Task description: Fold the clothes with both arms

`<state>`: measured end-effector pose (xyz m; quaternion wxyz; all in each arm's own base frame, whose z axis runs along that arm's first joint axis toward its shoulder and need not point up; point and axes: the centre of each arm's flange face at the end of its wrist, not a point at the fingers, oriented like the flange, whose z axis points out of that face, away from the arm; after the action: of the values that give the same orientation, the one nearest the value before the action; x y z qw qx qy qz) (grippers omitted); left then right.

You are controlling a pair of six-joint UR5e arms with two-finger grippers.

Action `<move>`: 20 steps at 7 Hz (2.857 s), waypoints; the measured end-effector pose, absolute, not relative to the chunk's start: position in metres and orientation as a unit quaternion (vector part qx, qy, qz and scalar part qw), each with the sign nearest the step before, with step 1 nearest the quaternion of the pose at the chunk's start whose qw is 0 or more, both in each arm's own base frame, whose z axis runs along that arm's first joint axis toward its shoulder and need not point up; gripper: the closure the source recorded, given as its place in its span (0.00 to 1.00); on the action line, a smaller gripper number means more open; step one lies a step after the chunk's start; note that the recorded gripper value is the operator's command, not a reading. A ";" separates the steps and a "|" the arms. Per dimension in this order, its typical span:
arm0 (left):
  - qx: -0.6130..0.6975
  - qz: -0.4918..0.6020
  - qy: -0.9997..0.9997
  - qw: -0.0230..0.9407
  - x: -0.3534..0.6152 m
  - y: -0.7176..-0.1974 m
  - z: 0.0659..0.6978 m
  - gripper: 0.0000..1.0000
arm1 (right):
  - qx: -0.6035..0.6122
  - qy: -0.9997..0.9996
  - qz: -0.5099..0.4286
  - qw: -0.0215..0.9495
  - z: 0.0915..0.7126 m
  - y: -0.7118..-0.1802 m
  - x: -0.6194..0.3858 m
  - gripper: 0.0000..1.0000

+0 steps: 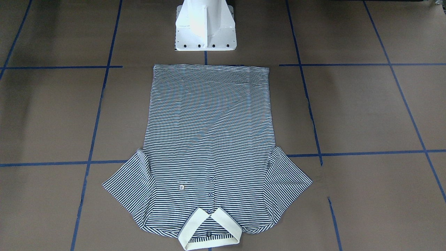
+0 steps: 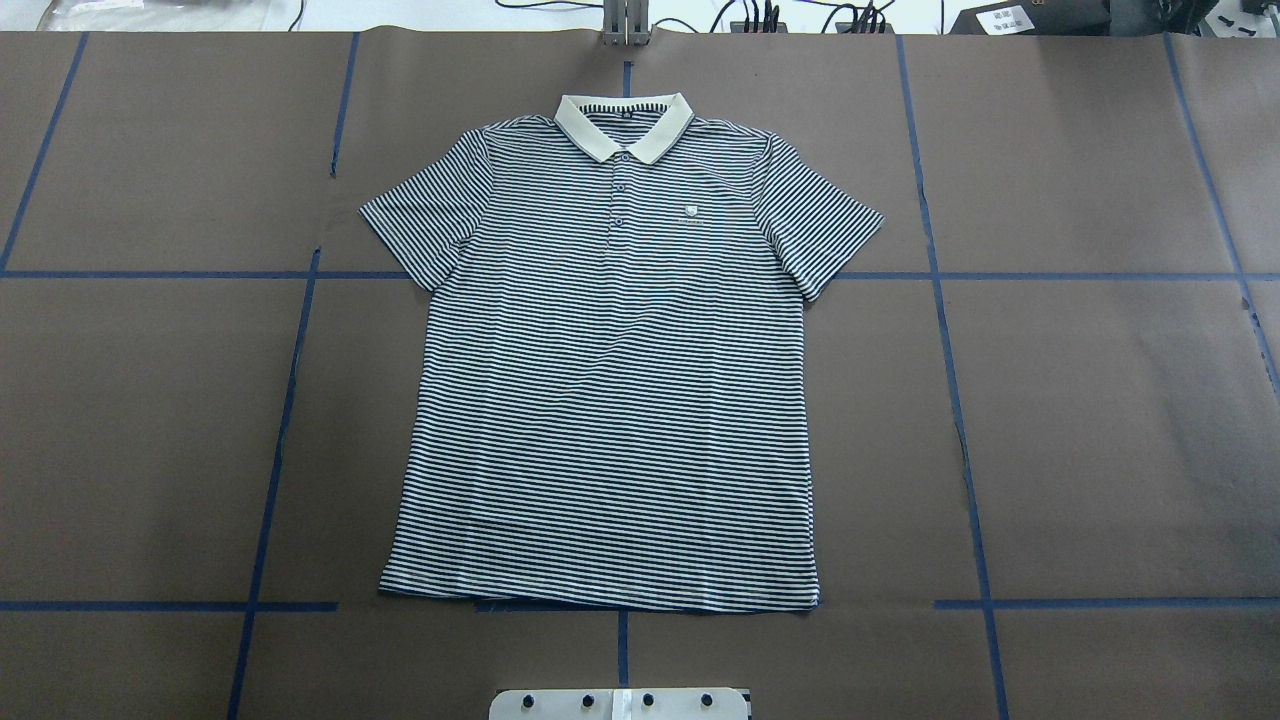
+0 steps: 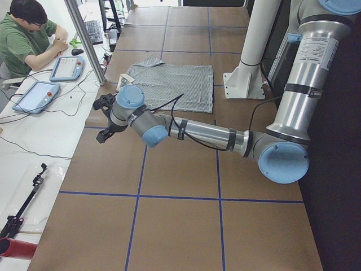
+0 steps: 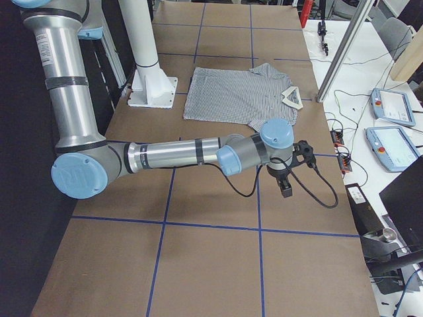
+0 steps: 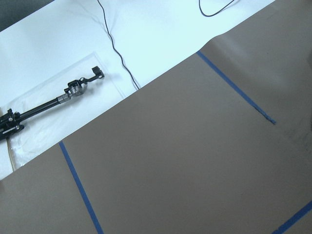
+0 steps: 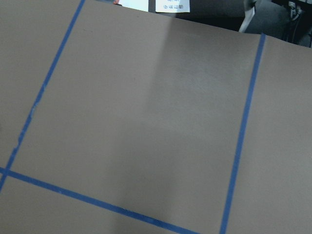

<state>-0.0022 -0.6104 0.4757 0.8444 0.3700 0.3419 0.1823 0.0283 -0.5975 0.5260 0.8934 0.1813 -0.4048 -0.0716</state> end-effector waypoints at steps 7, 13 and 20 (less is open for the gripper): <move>0.375 0.188 0.343 0.841 0.003 -0.611 0.471 0.00 | 0.182 -0.440 0.113 0.872 0.385 -0.633 -0.275 0.25; 0.377 0.189 0.342 0.840 0.003 -0.611 0.469 0.00 | 0.189 -0.428 0.149 0.871 0.418 -0.627 -0.396 0.35; 0.375 0.190 0.342 0.840 0.006 -0.611 0.469 0.00 | 0.191 -0.407 0.148 0.881 0.446 -0.613 -0.417 0.43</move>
<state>0.0060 -0.6108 0.4692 0.8400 0.3753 0.3425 0.1902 -0.4165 -0.6135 0.4464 0.8809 0.1912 -0.4070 0.1476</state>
